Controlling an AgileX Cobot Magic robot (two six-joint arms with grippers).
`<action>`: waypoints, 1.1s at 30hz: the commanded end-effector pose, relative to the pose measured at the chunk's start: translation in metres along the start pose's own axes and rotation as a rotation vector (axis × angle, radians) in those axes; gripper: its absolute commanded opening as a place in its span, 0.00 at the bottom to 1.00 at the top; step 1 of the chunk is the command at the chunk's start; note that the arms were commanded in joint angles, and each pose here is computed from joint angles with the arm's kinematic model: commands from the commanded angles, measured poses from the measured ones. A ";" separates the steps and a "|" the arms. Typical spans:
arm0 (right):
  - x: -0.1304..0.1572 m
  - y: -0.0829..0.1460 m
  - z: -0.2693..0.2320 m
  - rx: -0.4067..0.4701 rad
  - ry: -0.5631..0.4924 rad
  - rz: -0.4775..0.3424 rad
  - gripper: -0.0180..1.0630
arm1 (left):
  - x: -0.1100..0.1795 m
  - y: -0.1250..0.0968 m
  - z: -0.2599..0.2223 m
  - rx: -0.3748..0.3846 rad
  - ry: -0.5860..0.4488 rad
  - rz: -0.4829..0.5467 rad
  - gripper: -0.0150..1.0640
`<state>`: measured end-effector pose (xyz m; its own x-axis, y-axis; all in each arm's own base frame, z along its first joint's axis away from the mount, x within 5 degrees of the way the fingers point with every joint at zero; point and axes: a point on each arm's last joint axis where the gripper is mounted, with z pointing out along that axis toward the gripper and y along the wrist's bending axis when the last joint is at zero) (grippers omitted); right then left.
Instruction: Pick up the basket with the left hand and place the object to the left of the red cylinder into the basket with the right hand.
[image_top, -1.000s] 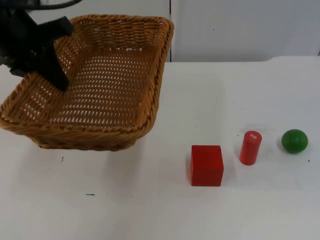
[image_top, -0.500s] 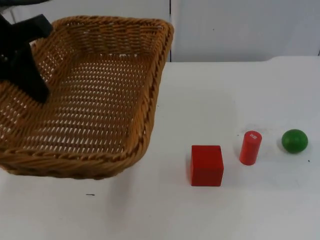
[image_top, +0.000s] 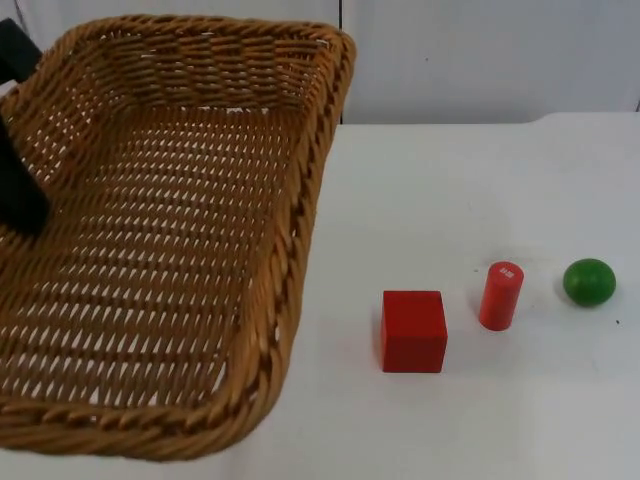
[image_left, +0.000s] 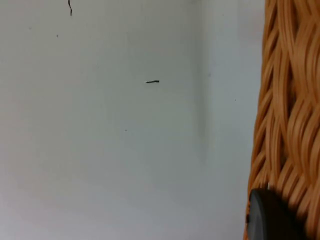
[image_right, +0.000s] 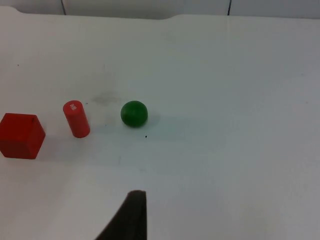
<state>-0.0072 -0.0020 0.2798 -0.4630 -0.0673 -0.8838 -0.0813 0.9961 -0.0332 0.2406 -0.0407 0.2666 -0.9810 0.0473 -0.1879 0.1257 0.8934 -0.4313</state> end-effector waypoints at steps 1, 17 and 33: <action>0.000 0.000 0.000 0.011 -0.008 -0.008 0.99 | 0.006 -0.005 -0.006 0.026 -0.024 -0.014 0.01; 0.000 -0.001 0.000 -0.016 -0.009 -0.023 0.99 | 0.026 -0.006 -0.022 -0.066 -0.005 0.043 0.01; 0.000 -0.001 0.000 -0.016 -0.009 -0.023 0.99 | 0.027 0.000 -0.020 -0.111 0.012 0.100 0.01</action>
<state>-0.0072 -0.0022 0.2798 -0.4610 -0.0805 -0.8837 -0.1065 0.9937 -0.0350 0.2127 -0.0323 0.2779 -0.9658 0.1496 -0.2120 0.2132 0.9233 -0.3195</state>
